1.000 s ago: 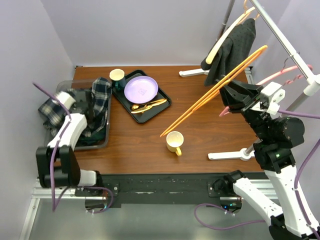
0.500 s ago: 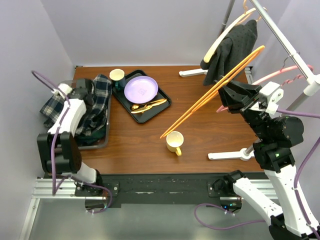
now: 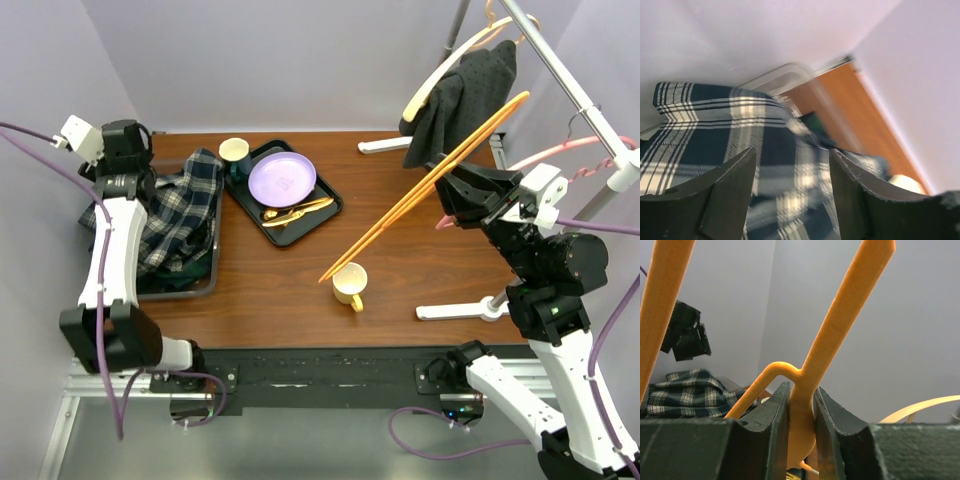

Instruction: Remove the skirt from the hanger

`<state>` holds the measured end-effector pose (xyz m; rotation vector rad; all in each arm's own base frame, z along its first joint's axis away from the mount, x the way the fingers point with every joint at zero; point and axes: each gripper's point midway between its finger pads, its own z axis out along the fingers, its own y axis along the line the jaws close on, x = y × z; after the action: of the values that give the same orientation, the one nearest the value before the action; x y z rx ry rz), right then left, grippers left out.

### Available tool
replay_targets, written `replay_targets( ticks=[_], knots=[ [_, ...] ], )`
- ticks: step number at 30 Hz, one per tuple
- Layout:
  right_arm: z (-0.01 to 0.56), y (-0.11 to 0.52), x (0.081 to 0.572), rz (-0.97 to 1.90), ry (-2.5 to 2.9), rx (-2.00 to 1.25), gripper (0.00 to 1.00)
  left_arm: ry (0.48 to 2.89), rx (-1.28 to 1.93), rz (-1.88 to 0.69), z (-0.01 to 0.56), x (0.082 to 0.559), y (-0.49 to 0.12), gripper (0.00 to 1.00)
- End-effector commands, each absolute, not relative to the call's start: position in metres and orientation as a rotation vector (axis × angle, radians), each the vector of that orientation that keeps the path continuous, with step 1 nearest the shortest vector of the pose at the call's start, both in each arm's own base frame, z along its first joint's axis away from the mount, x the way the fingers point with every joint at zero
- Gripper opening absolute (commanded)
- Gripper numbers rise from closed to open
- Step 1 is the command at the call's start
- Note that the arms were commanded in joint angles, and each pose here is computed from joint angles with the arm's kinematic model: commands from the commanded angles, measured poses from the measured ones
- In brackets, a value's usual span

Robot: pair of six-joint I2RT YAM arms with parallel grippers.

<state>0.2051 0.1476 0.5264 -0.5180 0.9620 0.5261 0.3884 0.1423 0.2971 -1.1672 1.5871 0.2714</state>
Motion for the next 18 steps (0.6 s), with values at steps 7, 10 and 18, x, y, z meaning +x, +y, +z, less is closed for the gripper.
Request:
replay_targets(
  ticks=[7, 10, 18],
  knots=[
    [0.532, 0.142, 0.202, 0.517, 0.939, -0.487, 0.00, 2.040, -1.337, 0.033, 0.044, 0.385, 0.116, 0.50],
    [0.535, 0.141, 0.199, 0.493, 0.944, -0.516, 0.00, 2.040, -1.340, 0.040, 0.043, 0.378, 0.114, 0.49],
    [0.540, 0.139, 0.193, 0.502, 0.926, -0.500, 0.00, 1.862, -1.221, 0.184, 0.196, 0.394, 0.143, 0.67]
  ],
)
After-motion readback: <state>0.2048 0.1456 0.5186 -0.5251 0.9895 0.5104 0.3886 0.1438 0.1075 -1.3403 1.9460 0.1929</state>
